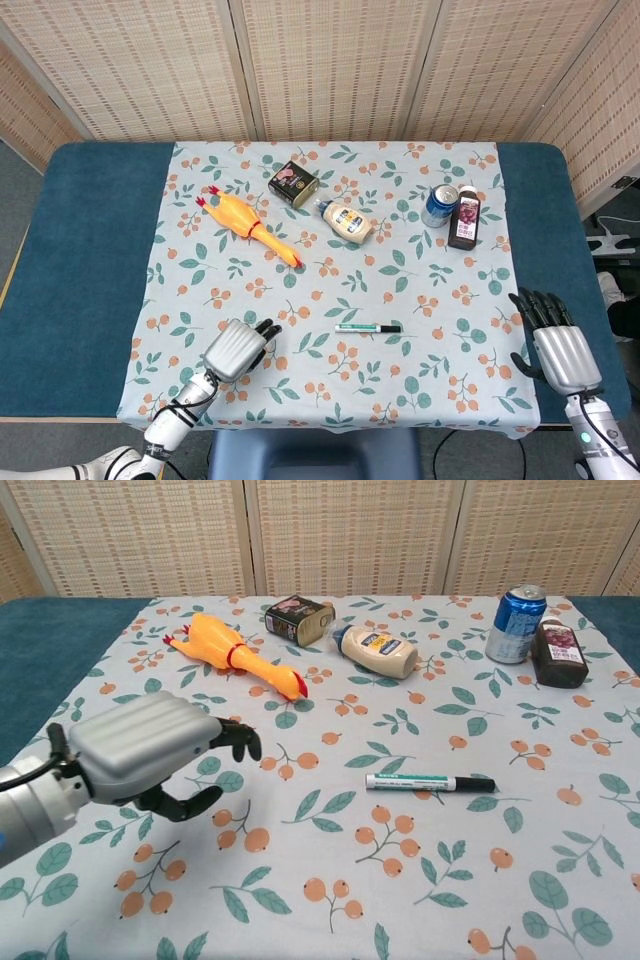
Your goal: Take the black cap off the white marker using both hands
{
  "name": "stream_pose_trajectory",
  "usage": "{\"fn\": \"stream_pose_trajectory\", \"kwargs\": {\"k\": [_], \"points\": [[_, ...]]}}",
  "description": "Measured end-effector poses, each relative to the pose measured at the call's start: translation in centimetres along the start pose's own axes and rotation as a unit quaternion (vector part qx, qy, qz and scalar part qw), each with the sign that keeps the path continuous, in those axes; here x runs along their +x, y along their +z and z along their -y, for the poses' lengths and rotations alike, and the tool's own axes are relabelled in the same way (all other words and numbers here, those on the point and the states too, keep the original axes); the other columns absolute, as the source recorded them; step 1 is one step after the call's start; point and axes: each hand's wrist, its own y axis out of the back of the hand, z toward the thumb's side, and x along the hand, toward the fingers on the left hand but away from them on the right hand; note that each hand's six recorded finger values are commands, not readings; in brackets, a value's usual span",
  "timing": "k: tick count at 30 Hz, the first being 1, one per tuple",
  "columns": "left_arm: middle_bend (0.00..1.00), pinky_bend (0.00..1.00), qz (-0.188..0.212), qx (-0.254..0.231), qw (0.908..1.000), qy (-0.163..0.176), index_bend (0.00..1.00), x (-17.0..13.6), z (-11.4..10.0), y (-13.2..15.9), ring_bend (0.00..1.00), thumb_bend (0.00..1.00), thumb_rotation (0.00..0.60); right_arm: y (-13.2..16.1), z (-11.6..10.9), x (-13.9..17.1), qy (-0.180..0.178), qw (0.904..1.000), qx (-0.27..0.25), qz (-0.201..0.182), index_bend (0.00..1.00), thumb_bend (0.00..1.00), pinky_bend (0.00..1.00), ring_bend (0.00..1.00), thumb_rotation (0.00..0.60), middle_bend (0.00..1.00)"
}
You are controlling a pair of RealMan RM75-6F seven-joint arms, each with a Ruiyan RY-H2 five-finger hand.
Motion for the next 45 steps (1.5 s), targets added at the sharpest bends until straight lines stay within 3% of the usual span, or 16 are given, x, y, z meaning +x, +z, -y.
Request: {"fn": "stream_pose_trajectory", "kwargs": {"k": [13,25,45], "points": [[0.37,1.00,0.039,0.009,0.9991,0.014,0.30,6.1,0.3,5.8,0.95,0.46,0.600,-0.5,-0.1,-0.2,0.008,0.9998,-0.012,0.011,0.00,0.16,0.00,0.00,0.600,0.00],[0.36,1.00,0.040,0.032,0.9983,0.027,0.29,10.0,0.7,7.9,0.95,0.44,0.600,-1.1,0.0,-0.5,0.024,0.9992,-0.021,0.022,0.00,0.16,0.00,0.00,0.600,0.00],[0.42,1.00,0.055,0.106,0.9925,0.025,0.34,11.8,2.2,10.4,0.95,0.42,0.600,-1.7,-0.3,-0.7,0.026,0.9988,-0.029,0.030,0.00,0.16,0.00,0.00,0.600,0.00]]}}
